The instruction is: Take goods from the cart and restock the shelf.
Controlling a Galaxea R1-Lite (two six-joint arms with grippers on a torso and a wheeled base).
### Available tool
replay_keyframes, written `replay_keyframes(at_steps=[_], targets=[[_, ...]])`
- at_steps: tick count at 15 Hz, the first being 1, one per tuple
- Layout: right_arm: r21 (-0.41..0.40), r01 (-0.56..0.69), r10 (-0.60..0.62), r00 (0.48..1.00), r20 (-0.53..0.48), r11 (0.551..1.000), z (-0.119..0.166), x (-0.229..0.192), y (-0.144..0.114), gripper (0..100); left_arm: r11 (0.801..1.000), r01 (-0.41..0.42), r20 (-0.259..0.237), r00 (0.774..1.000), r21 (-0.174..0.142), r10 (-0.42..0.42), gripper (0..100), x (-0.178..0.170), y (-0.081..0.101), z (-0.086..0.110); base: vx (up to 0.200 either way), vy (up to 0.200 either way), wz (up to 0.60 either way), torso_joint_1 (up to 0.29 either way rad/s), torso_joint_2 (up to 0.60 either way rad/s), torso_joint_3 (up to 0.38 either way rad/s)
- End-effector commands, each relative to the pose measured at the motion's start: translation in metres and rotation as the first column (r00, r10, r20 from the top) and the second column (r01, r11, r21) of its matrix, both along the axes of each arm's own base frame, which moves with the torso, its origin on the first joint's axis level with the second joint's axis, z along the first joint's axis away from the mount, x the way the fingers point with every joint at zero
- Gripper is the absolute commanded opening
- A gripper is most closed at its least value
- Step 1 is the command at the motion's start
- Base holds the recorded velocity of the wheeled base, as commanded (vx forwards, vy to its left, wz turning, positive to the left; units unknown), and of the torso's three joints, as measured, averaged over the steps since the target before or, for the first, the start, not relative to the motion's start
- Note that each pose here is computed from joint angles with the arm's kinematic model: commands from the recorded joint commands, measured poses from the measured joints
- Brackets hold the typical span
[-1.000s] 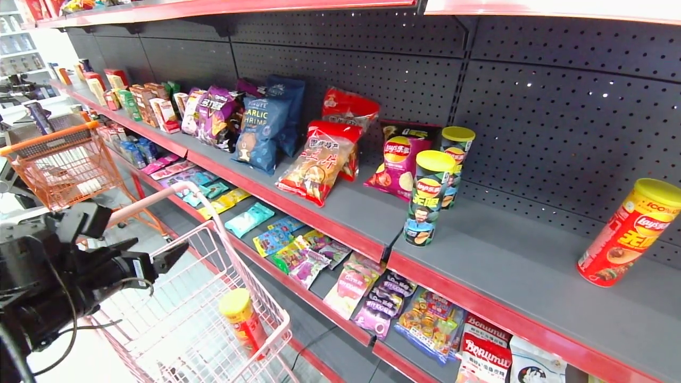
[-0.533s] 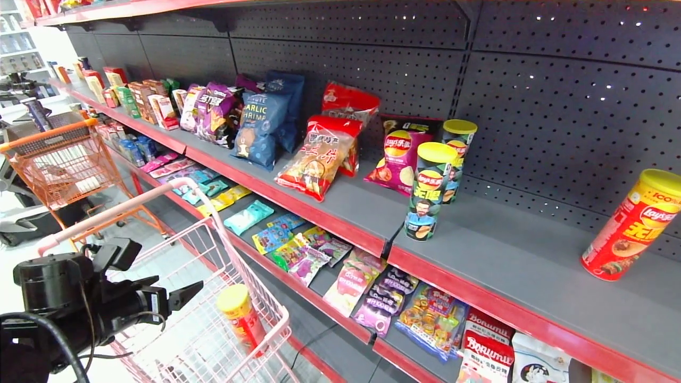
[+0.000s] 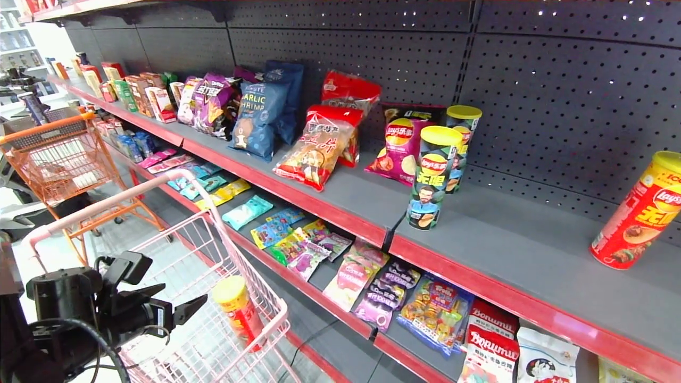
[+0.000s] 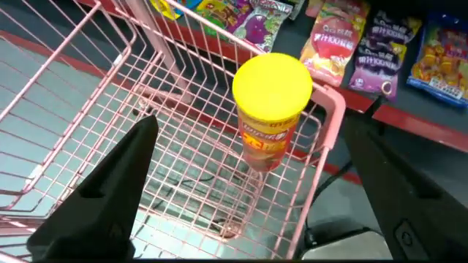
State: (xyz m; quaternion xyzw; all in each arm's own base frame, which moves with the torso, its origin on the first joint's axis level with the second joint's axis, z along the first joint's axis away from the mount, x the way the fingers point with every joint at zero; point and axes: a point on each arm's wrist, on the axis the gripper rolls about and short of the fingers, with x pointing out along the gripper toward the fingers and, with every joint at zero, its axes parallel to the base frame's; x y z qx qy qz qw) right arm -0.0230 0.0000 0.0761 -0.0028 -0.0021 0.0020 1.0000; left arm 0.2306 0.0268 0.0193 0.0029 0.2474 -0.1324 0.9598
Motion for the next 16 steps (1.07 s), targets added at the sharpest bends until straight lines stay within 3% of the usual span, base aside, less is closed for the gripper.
replay_keyframes(at_steps=[1,5,8,11,16], targets=[[-0.001,-0.002,0.002,1.0,-0.001,1.0,0.0,0.0,0.0,100,1.0,0.005,-0.064,0.998,-0.008,-0.005,100,-0.007,-0.001,-0.02,0.0,0.0,0.0,-0.149,0.34,0.193],[-0.001,-0.002,0.002,1.0,-0.001,1.0,0.0,0.0,0.0,100,1.0,0.009,-0.089,0.996,-0.013,-0.01,100,-0.01,-0.002,-0.026,0.0,0.0,0.0,-0.145,0.36,0.203],[-0.001,-0.002,0.002,1.0,-0.001,1.0,0.0,0.0,0.0,100,1.0,0.016,-0.064,0.998,-0.014,-0.016,100,-0.004,-0.001,-0.026,0.0,0.0,0.0,-0.142,0.34,0.19],[-0.001,-0.002,0.002,1.0,-0.001,1.0,0.0,0.0,0.0,100,0.999,0.037,-0.068,0.997,-0.026,-0.039,100,-0.001,-0.001,-0.03,0.0,0.0,0.0,-0.019,0.06,0.031],[-0.001,-0.002,0.002,1.0,-0.001,1.0,0.0,0.0,0.0,100,0.999,0.05,-0.051,0.997,-0.02,-0.051,100,0.016,0.0,-0.04,0.0,0.0,0.0,0.0,0.0,0.0]])
